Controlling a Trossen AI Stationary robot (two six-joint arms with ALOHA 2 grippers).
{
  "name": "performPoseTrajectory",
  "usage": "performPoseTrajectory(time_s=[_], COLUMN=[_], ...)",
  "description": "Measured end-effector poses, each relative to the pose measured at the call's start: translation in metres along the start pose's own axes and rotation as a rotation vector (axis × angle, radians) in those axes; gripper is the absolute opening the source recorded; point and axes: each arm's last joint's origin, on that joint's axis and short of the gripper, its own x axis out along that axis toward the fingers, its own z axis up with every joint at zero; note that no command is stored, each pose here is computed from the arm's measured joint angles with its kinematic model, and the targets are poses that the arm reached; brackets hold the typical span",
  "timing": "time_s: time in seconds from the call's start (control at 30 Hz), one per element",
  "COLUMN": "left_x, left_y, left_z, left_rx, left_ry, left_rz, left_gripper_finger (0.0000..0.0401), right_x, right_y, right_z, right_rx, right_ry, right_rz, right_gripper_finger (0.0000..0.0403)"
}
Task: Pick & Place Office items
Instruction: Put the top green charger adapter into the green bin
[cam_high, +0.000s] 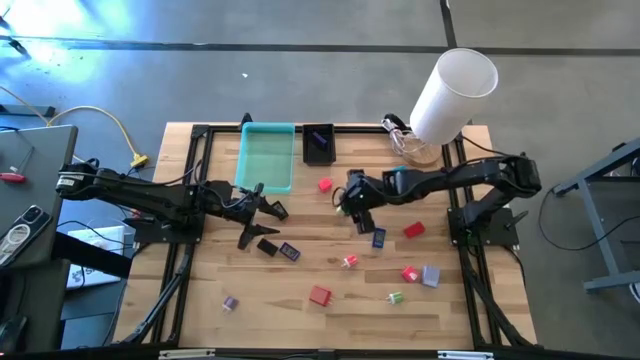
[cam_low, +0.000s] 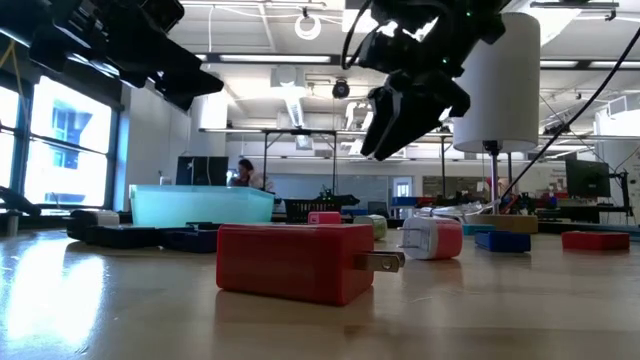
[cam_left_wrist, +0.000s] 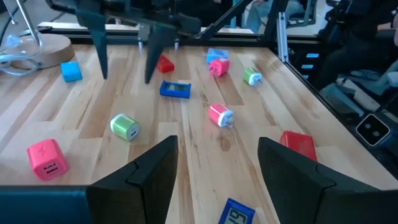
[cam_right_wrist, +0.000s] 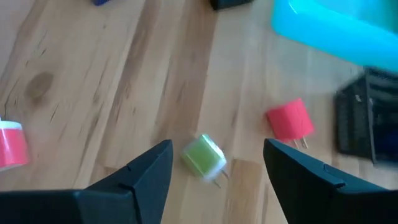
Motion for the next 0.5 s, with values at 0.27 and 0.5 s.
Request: performPoseTrajectory(time_s=[0.27,0.5], left_x=[0.000,0.000], left_y=[0.001,0.001], left_z=[0.000,0.000], left_rx=[-0.004,-0.019], left_ry=[-0.003,-0.001], left_rz=[0.029,0.030], left_gripper_finger=[0.0216,0.0216], right_x=[0.043,0.064], right_y=[0.008,0.013], right_z=[-0.013,-0.017], right_rx=[-0.151,-0.342], right_ry=[0.126,0.190], right_rz=[-0.003,-0.083], right_gripper_finger=[0.0240,0.0240])
